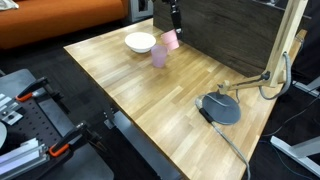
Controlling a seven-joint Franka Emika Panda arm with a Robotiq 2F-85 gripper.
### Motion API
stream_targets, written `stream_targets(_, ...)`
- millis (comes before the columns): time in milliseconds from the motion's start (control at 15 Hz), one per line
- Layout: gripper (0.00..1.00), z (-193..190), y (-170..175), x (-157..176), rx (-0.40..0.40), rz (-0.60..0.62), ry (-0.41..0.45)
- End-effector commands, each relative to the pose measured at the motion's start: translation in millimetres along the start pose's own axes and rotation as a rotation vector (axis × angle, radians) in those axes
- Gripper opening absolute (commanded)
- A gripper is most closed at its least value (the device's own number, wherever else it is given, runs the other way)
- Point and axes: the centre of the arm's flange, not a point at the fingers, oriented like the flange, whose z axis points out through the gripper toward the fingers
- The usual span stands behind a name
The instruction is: Pour the contents of the mug into the cup
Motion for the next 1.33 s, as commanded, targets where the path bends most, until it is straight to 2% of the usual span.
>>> stream_targets(0,0.15,0.1,0.1,0.1,0.0,0.0,0.0)
stream_targets(200,0.15,0.1,0.0,0.0,0.0,0.0,0.0)
stream_targets(267,0.04,0.0,0.0,0.0,0.0,0.0,0.0)
stream_targets(800,0.04,-22.1,3.8,-15.7,-0.034,-0.041,0.139)
stream_targets(1067,0.04,-36.0,6.0,-32.8,-0.027,-0.072,0.161)
stream_targets(1267,0.04,-30.5,13.8,-43.7,-0.046,-0.074,0.186)
